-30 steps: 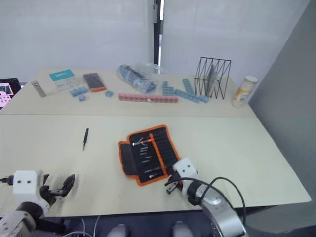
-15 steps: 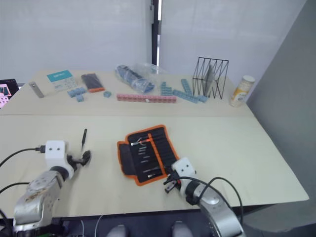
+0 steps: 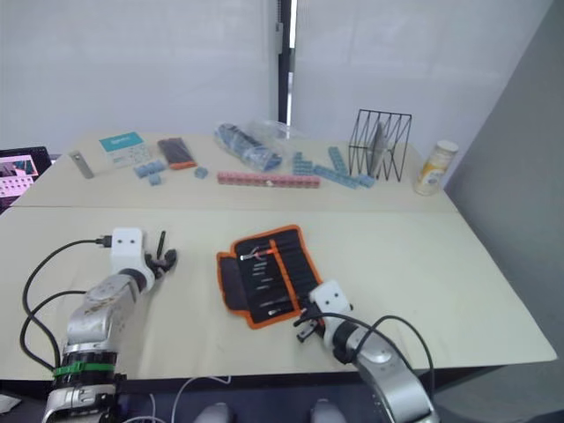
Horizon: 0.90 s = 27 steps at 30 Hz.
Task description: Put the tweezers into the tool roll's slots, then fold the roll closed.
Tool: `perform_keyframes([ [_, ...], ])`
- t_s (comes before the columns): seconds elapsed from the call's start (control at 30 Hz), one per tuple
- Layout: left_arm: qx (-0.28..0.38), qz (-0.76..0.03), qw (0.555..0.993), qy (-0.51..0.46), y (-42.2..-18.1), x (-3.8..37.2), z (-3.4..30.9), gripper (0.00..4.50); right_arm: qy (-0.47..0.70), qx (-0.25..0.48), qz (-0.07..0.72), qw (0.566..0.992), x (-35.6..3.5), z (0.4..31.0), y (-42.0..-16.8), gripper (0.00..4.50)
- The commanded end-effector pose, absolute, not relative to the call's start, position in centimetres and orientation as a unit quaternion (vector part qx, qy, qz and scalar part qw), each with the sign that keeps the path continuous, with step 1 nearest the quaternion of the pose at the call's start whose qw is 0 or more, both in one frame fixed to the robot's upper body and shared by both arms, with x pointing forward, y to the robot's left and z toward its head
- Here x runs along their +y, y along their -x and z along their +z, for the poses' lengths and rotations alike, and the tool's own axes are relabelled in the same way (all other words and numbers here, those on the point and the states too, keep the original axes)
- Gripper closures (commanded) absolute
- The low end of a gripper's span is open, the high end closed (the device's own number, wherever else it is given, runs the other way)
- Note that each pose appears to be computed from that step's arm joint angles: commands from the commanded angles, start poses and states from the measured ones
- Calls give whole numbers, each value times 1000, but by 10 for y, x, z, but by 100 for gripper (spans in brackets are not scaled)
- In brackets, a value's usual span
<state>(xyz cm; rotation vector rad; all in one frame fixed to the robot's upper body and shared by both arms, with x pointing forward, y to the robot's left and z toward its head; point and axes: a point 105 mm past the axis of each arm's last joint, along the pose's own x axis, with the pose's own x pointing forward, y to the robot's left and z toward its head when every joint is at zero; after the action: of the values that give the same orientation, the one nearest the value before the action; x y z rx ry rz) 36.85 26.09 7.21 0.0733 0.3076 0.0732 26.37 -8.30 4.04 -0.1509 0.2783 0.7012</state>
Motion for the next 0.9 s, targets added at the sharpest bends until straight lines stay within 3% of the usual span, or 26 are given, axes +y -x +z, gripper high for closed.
perform_keyframes([
  [0.03, 179, 21, 983, -35, -374, 251, 56, 223, 74, 262, 342, 899, -89, -17, -240, 450],
  [0.27, 170, 38, 984, -40, -370, 262, 61, 449, 74, 262, 337, 901, -91, -17, -240, 450],
  [0.37, 139, 32, 988, -57, -371, 268, 80, 449, 75, 262, 337, 901, -91, -17, -238, 450],
  [0.6, 23, -158, 981, -114, -360, 236, 159, 449, 77, 263, 339, 900, -91, -17, -239, 450],
  [0.7, 50, -306, 946, -92, -338, 203, 170, 449, 80, 263, 343, 898, -92, -17, -240, 450],
  [0.77, 66, -355, 929, -87, -328, 192, 173, 449, 81, 263, 344, 898, -93, -17, -241, 450],
  [0.9, 161, -483, 852, -117, -293, 166, 161, 449, 84, 262, 346, 897, -94, -16, -242, 450],
])
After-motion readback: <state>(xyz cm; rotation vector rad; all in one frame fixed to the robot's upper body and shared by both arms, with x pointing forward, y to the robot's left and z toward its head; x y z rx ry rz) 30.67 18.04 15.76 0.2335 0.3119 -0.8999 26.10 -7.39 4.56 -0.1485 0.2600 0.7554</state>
